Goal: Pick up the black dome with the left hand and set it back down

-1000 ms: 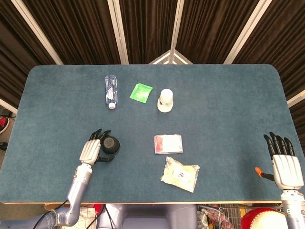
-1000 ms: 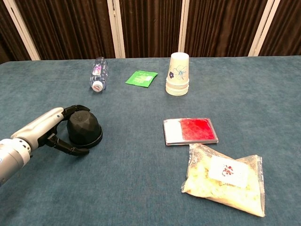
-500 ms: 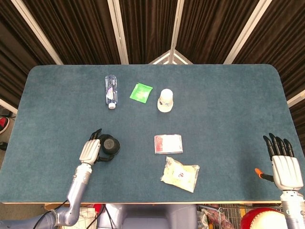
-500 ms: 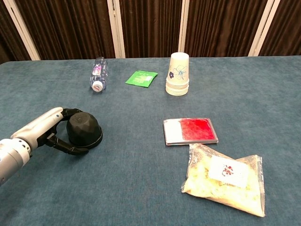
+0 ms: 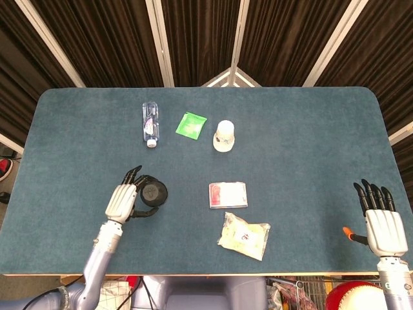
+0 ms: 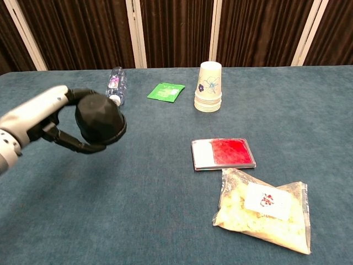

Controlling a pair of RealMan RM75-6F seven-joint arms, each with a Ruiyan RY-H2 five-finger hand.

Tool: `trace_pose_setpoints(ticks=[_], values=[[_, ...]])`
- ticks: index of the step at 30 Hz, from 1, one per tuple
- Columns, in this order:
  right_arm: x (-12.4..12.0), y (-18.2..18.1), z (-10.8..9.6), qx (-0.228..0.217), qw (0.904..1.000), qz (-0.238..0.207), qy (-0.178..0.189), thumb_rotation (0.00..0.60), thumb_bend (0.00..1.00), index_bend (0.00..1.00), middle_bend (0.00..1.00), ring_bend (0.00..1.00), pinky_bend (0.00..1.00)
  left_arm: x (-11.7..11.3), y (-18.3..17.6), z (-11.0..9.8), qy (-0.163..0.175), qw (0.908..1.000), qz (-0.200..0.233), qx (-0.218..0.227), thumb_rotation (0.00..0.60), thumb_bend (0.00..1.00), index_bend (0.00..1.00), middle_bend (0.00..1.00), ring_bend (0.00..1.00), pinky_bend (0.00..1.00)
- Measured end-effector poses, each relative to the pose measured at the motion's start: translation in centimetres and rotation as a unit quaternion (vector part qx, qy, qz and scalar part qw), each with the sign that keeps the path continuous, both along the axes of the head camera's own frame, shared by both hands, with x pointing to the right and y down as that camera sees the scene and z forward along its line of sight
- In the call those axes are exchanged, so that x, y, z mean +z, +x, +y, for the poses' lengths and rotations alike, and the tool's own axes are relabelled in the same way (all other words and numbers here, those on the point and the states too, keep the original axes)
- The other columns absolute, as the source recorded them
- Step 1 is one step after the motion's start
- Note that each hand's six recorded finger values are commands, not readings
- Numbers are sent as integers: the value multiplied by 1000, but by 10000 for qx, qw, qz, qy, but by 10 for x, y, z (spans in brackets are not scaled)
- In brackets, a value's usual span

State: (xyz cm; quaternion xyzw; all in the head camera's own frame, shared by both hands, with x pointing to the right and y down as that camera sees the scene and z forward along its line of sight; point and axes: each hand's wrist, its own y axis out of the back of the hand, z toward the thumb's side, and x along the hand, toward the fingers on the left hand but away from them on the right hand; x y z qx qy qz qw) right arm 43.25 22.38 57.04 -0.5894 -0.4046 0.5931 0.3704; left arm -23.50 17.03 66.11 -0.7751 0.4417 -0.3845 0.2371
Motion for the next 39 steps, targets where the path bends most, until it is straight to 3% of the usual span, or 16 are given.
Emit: trace_pose_setpoints(ticks=[8, 11, 14, 17, 21, 24, 25, 26, 28, 32, 33, 36, 39], values=[[1, 0, 2, -18, 10000, -26, -21, 600, 150, 42, 23, 41, 11, -31, 4, -8, 591, 9964, -365, 478, 600, 441, 437, 384, 0, 0], [1, -2, 1, -34, 10000, -48, -29, 600, 151, 42, 23, 41, 10, -36, 3, -9, 839, 9916, -699, 698, 600, 442, 447, 389, 0, 0], [1, -4, 2, -37, 9999, -92, -45, 600, 151, 42, 24, 42, 10, -39, 1, -10, 1186, 9807, -1208, 975, 600, 442, 451, 393, 0, 0], [2, -5, 3, -45, 9999, -94, -73, 600, 150, 42, 24, 41, 11, -43, 1, -11, 1668, 9602, -1832, 1294, 600, 442, 452, 395, 0, 0], [3, -5, 1, -46, 9999, -105, -96, 600, 151, 42, 23, 42, 11, -51, 2, -10, 2438, 9175, -2657, 1680, 600, 442, 452, 397, 0, 0], [2, -5, 1, -35, 9999, -106, -90, 600, 151, 42, 24, 41, 11, -56, 3, -8, 2902, 8902, -3010, 1811, 600, 442, 452, 398, 0, 0], [2, -4, 1, -33, 9999, -107, -89, 600, 151, 42, 24, 41, 11, -57, 2, -7, 2963, 8870, -3045, 1810, 600, 442, 453, 400, 0, 0], [2, -4, 2, -31, 9999, -106, -92, 600, 151, 42, 24, 42, 11, -57, 2, -7, 2964, 8874, -3038, 1798, 600, 442, 453, 403, 0, 0], [2, -4, 2, -27, 9999, -105, -94, 600, 150, 42, 24, 42, 10, -55, 1, -6, 2781, 9005, -2868, 1719, 600, 442, 456, 409, 0, 0], [2, -3, 2, -30, 9999, -112, -84, 600, 150, 42, 23, 41, 11, -51, 1, -3, 2025, 9459, -2116, 1399, 600, 441, 460, 401, 0, 0], [2, -4, 3, -36, 9999, -114, -87, 600, 150, 42, 24, 41, 11, -50, 0, -3, 1733, 9597, -1805, 1280, 600, 441, 460, 400, 0, 0], [2, -5, 2, -49, 9999, -114, -91, 600, 151, 42, 24, 42, 11, -46, 0, -1, 919, 9864, -961, 972, 600, 442, 462, 397, 0, 0], [2, -5, 2, -55, 9999, -111, -92, 600, 151, 42, 24, 42, 10, -42, -1, 2, -41, 9977, -105, 667, 600, 442, 461, 394, 0, 0]])
